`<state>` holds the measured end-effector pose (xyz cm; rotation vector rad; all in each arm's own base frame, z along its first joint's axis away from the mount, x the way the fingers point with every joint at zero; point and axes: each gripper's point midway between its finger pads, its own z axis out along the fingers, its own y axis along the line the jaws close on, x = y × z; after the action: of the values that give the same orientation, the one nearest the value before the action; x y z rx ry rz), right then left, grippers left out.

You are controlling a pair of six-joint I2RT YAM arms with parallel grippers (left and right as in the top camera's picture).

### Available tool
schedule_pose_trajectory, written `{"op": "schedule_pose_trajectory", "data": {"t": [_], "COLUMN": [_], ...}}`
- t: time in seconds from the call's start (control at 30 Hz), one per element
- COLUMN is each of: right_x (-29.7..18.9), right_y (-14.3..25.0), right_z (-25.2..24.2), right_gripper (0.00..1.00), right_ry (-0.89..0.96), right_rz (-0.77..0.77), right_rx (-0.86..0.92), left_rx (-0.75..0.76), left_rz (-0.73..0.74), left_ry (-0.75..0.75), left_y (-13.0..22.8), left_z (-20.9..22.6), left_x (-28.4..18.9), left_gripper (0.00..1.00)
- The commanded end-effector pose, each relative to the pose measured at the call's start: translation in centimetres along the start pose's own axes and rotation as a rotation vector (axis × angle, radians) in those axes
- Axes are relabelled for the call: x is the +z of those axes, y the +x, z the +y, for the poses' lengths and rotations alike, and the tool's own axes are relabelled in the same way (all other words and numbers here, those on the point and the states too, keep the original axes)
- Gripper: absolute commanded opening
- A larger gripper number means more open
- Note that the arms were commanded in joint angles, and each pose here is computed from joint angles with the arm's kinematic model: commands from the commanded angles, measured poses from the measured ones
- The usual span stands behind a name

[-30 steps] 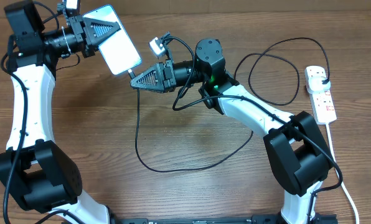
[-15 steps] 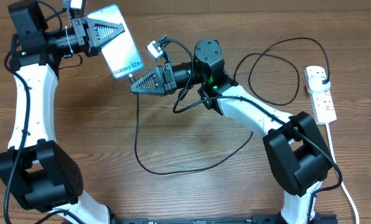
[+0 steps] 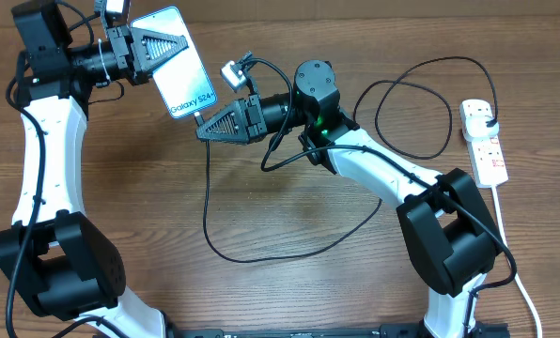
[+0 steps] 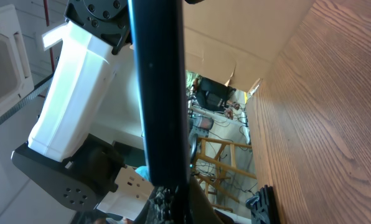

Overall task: Plug charger to phone and switch on socket
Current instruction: 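Push the plug toward the phone port with the right gripper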

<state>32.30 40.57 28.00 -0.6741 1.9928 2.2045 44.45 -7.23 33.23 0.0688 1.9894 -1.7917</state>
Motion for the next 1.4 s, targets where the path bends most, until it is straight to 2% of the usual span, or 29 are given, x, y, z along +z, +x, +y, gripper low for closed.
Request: {"op": "schedule_pose_trajectory", "data": {"t": [0.0,0.97,1.37], "right_x": [-0.6,-0.6,-0.6], "right_y": [-2.6,-2.1,-2.2], "right_z": [0.6,0.7,0.7], "right_gripper": [0.04,0.04,0.04], "right_ry": [0.018,0.012,0.013], "right_rz": [-0.122,-0.097,-0.097], "right_rx": [-0.033,-0.037,-0.038], "left_rx": [0.033,0.096,0.062], "left_rz": [0.081,0.050,0.054], "left_ry": [0.088,0.068,0.075], "left_y": [1.3,0.5,0.5], "left_z": [-2.2,-2.0,-2.1], "left_x": [0.8,0.2,-0.1], "left_gripper": [0.04,0.05,0.04]}}
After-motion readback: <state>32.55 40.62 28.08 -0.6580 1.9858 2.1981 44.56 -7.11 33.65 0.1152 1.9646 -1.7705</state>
